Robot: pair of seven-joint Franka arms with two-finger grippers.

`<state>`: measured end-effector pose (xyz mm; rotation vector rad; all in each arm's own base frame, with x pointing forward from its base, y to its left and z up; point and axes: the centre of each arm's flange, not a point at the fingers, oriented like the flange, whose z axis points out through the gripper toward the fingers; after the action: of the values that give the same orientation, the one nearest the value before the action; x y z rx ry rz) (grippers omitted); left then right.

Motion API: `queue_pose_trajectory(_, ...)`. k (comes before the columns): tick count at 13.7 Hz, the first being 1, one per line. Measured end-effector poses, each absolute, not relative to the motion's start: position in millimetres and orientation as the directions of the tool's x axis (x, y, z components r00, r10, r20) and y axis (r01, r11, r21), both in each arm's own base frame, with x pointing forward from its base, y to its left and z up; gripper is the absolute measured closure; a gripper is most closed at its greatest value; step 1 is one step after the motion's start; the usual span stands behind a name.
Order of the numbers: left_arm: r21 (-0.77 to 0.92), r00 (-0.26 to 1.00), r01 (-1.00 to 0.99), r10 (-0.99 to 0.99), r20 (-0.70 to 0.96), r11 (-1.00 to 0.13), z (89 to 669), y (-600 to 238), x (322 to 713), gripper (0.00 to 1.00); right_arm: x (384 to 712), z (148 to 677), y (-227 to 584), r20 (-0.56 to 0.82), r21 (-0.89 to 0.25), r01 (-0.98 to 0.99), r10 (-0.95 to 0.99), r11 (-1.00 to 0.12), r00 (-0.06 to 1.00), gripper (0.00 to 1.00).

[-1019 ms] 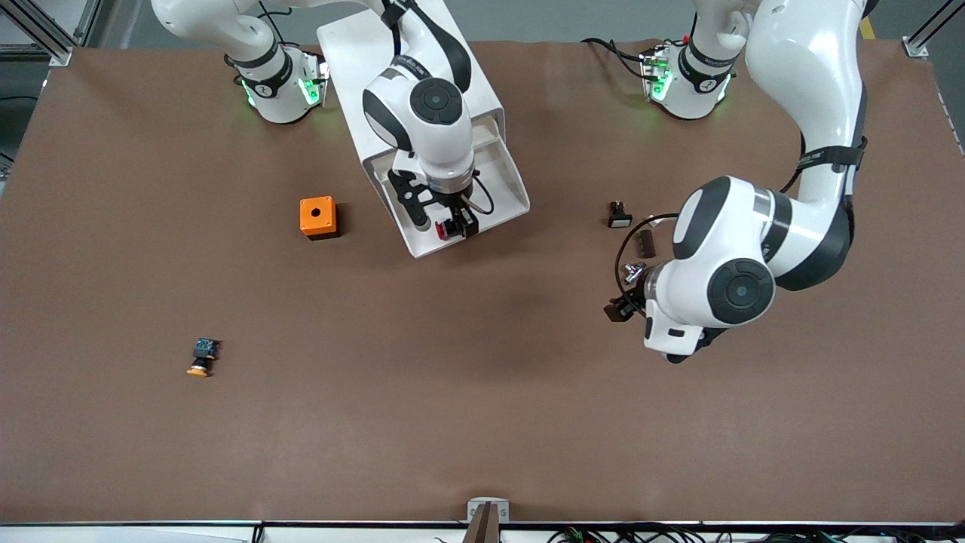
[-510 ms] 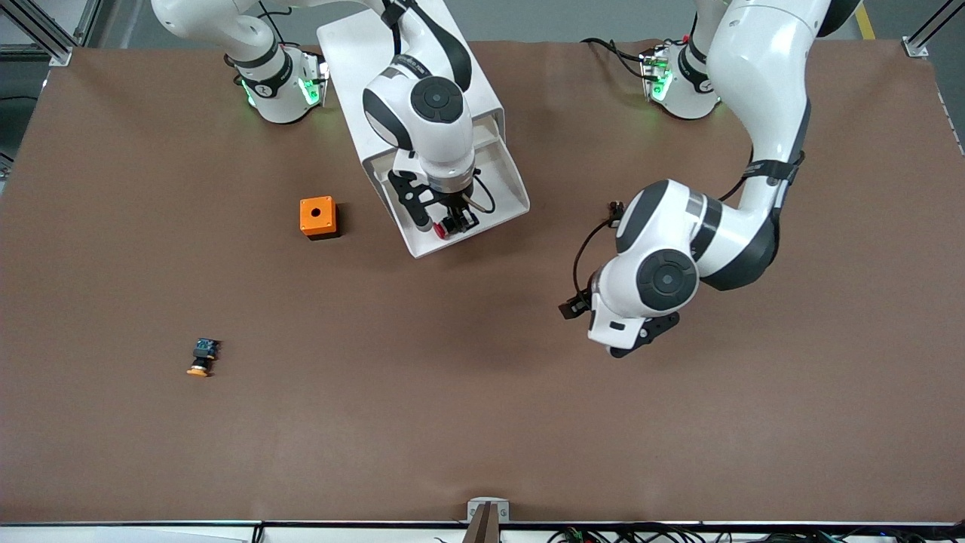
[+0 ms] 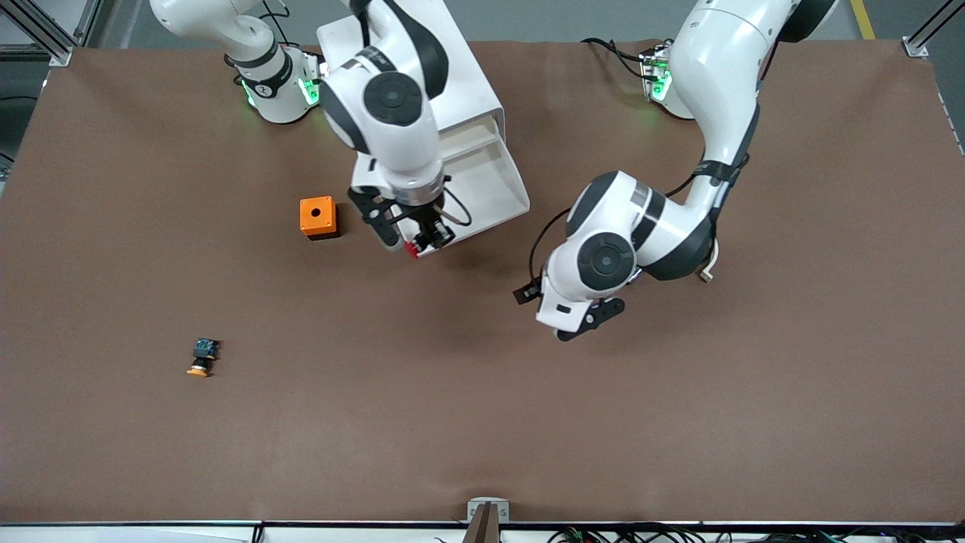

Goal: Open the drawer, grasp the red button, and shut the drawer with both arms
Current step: 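Lift the red button out with the right gripper while the left gripper approaches, then carry the red button toward the yellow button while the left gripper pushes drawer shut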

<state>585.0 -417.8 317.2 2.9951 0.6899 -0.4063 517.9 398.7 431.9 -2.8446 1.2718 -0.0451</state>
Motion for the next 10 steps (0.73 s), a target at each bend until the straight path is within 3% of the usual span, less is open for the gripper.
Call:
queue_pose_trajectory(4, -0.010, 0.890, 0.387, 0.377, -0.255, -0.922, 313.4, -463.4, 551.9, 0.00, 571.3, 455.7, 301.5, -0.051, -0.054, -0.576, -0.574, -0.816, 0.817, 0.60)
queue_pose_trajectory(10, -0.032, 0.900, 0.355, 0.351, -0.258, -0.934, 290.9, -509.2, 508.5, 0.00, 625.1, 447.6, 148.4, -0.062, -0.054, -0.328, -0.325, -0.943, 0.944, 0.60)
